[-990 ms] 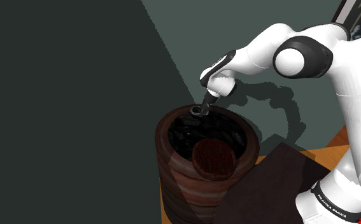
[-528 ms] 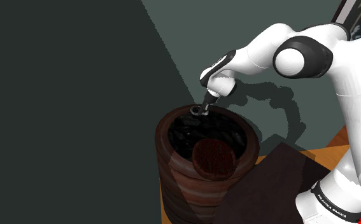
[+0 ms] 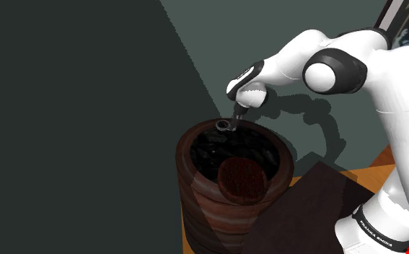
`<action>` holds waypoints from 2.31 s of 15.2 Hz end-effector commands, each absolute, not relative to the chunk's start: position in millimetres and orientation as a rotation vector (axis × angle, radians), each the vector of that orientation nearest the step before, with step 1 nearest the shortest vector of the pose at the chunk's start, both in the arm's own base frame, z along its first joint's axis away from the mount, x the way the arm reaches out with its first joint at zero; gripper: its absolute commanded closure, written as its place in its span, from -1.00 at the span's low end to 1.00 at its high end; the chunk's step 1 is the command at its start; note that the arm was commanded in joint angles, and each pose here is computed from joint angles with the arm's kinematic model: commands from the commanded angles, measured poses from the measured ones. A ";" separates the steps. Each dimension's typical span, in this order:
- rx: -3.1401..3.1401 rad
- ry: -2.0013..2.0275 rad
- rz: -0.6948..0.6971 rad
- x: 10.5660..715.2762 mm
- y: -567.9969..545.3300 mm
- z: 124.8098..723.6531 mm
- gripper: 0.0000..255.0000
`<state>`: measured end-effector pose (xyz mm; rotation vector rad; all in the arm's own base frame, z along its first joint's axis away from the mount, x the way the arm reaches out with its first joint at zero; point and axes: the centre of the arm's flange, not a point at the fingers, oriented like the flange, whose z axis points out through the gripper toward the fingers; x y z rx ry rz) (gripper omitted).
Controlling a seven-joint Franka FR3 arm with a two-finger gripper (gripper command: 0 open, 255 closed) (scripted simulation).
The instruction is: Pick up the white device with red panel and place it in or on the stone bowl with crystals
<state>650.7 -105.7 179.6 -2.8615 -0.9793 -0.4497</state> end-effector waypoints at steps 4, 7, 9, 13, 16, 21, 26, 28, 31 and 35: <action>-2.936 -0.935 -0.394 655.0 -115.5 172.4 -1.00; -2.936 -0.935 -0.394 658.6 -113.8 157.1 -1.00; -2.936 -0.935 -0.394 660.5 -112.9 149.0 -1.00; -2.936 -0.935 -0.394 660.5 -112.9 149.0 -1.00; -2.936 -0.935 -0.394 660.6 -112.9 149.1 -1.00; -2.936 -0.935 -0.394 660.3 -113.4 149.0 1.00; -2.936 -0.935 -0.394 660.5 -112.9 149.0 1.00; -2.936 -0.935 -0.394 660.5 -112.9 159.6 1.00; -2.936 -0.935 -0.394 660.5 -112.9 175.4 1.00; -2.936 -0.935 -0.394 660.5 -112.9 196.6 1.00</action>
